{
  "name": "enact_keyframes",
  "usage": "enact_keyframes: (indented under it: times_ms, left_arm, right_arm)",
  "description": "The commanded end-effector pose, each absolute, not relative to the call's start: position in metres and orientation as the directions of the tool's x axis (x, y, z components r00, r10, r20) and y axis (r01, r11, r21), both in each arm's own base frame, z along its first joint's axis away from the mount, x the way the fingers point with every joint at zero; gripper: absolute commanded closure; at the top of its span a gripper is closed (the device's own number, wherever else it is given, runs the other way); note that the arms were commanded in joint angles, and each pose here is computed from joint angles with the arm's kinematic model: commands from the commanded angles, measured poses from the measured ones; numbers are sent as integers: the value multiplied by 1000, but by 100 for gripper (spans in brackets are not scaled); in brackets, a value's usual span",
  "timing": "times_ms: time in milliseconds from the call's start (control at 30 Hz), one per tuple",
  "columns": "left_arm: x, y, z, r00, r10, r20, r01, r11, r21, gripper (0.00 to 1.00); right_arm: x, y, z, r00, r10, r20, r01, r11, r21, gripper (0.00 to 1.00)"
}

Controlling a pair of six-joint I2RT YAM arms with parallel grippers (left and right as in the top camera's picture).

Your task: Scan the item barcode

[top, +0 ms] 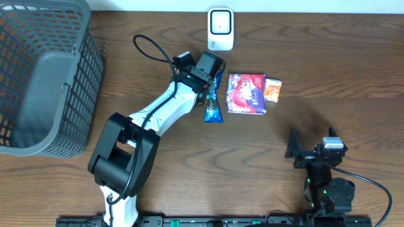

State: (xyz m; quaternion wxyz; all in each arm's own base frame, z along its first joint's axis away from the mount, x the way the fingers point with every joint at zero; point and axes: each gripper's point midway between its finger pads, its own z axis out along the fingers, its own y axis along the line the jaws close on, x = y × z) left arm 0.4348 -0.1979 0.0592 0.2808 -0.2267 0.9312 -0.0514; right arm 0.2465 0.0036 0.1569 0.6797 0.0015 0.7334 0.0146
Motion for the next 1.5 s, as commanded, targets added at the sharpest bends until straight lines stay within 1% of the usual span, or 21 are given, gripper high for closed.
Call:
enact_keyframes:
  times_ms: [0,133,167,200,233,300,333,400,433,467,667,833,933,1067,1467]
  left_arm:
    - [439,-200,94,-740,-394,-545,-312,919,-241,57]
    - [440,-194,149,-705,-288,-648,-192,957,-215,54]
    - [438,-191,163,-696,-256,-670,-161,966,-202,51]
    - [435,-188,177,-688,-224,-690,-129,974,-187,44]
    - [431,-184,190,-680,-199,-706,-105,979,-174,39]
    - [421,-174,214,-666,-166,-727,-77,985,-154,37]
    - [414,-166,225,-662,-156,-733,-71,987,-145,31]
    - [398,-152,240,-664,-161,-730,-83,986,-142,13]
    - [389,-145,245,-671,-160,-724,-89,987,-135,6]
    - [380,-138,248,-682,-157,-714,-96,987,-126,2]
    - [322,-96,245,-782,-125,-611,-137,990,-28,2]
    - [289,-80,228,-860,-111,-498,-157,986,49,2]
    - [280,-85,220,-882,-160,-443,-183,983,10,2]
    - [270,-81,210,-907,-148,-395,-179,983,41,2]
    - [267,-80,206,-906,-175,-385,-205,978,39,2]
  right_arm:
    - [246,6,156,-76,36,-996,-29,999,39,1]
    - [246,6,156,-76,36,-996,-29,999,38,1]
    - [246,6,156,-76,36,-996,-29,999,39,1]
    - [246,6,156,-77,36,-996,-29,999,38,1]
    - [246,6,156,-76,36,-996,-29,999,39,1]
    - [246,6,156,-77,36,-996,-29,999,38,1]
    - [246,6,156,-77,36,-996,-29,999,38,1]
    - [246,6,156,-77,36,-996,-29,999,38,1]
    - [246,6,156,-77,36,-996,-29,999,38,1]
    - [246,6,156,-76,36,-996,-29,999,38,1]
    - [246,6,156,-76,36,-996,-29,999,39,1]
    - [246,6,156,-77,36,-996,-29,999,39,1]
    - [246,6,156,-76,36,-996,-29,999,38,1]
    - [246,6,156,-77,36,-996,-29,999,38,1]
    - [246,9,160,-64,53,-997,-45,997,56,1]
